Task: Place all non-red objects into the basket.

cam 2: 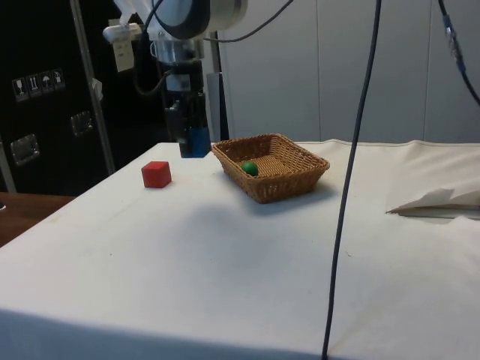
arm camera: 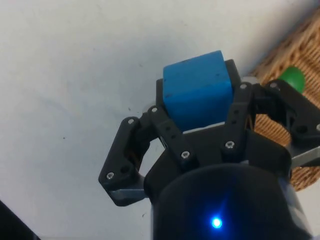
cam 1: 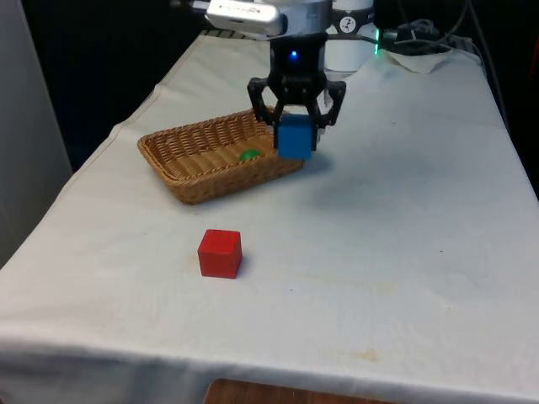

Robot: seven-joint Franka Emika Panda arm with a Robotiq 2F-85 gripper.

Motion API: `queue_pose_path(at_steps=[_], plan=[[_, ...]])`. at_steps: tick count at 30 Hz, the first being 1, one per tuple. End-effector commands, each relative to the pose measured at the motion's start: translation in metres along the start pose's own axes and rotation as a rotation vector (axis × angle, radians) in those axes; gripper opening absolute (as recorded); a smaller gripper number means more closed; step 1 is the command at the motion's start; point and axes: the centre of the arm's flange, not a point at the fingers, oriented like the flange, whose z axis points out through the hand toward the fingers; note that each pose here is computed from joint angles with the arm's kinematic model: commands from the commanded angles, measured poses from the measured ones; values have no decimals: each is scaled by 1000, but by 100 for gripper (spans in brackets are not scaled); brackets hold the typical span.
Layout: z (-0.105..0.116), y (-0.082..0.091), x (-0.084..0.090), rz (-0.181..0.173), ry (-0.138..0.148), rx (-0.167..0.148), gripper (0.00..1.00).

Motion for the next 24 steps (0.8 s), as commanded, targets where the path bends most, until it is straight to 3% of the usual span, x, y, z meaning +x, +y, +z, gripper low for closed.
queue_pose_path(at_steps=[1,24], plan=[[0,3,-1,0,-1,-1,3],[-9,81,-34,6,-15,-30,3]])
